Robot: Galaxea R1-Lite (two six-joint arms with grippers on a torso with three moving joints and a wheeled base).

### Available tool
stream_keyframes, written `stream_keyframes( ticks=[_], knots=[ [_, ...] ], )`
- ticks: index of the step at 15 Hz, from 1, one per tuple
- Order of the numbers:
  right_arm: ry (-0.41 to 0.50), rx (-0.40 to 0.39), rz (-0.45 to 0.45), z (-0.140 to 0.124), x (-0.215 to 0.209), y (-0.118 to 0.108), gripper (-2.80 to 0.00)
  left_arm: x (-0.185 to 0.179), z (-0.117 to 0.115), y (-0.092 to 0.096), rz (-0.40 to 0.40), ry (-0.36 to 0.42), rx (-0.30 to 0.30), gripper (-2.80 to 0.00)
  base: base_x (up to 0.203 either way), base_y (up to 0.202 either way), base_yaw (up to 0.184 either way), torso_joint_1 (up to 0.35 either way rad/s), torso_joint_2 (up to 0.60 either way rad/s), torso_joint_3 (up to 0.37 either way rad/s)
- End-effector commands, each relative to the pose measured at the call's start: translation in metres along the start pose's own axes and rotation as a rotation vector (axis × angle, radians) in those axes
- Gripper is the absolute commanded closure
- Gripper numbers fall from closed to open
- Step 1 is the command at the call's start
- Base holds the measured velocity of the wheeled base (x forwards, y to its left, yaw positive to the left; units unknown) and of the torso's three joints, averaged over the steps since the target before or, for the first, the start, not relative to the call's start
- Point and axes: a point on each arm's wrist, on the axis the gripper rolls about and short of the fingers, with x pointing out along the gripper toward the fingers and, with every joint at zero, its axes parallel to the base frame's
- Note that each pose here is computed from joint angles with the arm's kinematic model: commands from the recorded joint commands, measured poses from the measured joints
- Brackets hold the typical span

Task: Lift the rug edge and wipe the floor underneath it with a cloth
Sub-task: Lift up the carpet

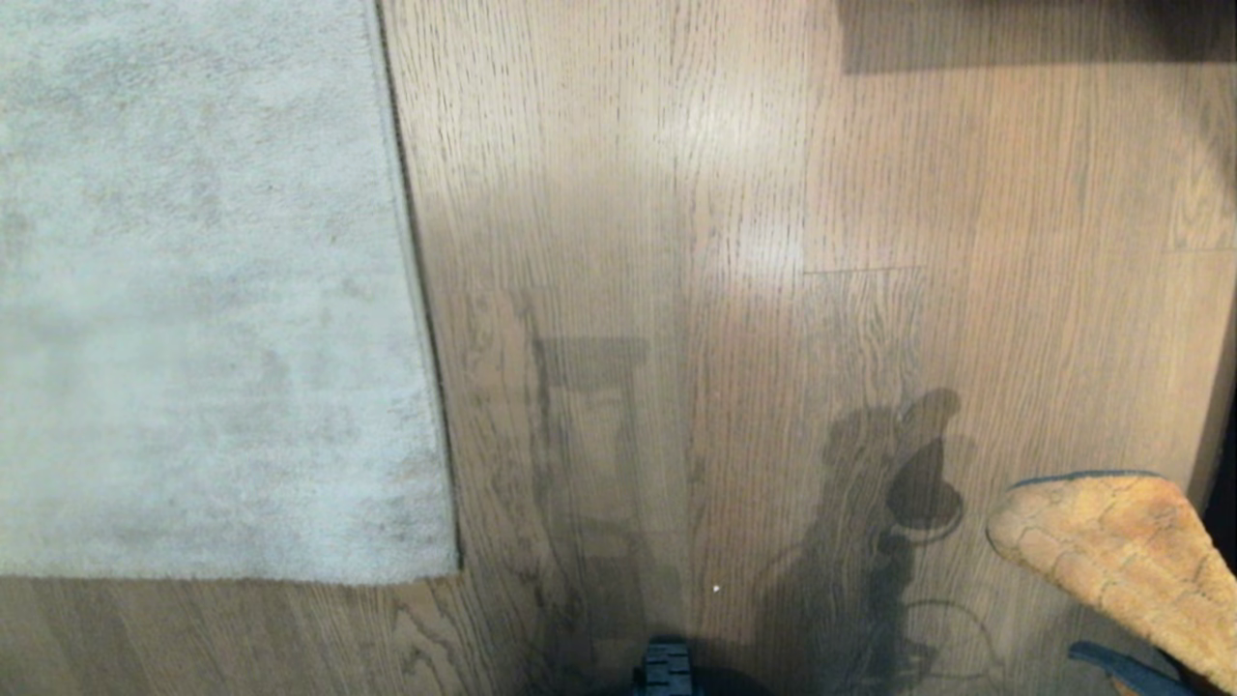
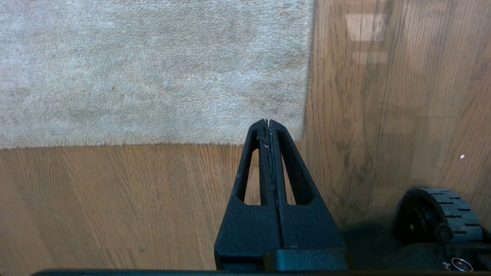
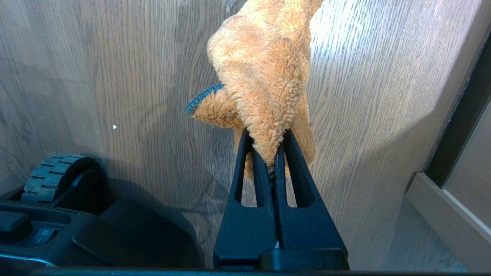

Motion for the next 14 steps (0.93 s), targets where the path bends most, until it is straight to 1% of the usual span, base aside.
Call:
stream_keyframes(
  ticks=[1,14],
  knots=[
    [0.004,-0.001,0.001,0.0,0.0003,0.0,0.0,-0.0001,0.0003,0.0,0.001,-0.001,-0.001,0.0,0.0,0.0,0.0,0.0,0.0,0.0],
    [0.003,-0.001,0.001,0.0001,0.0003,0.0,0.0,-0.0001,0.0001,0.0001,0.002,0.0,-0.001,0.0,0.0,0.0,0.0,0.0,0.0,0.0]
  ],
)
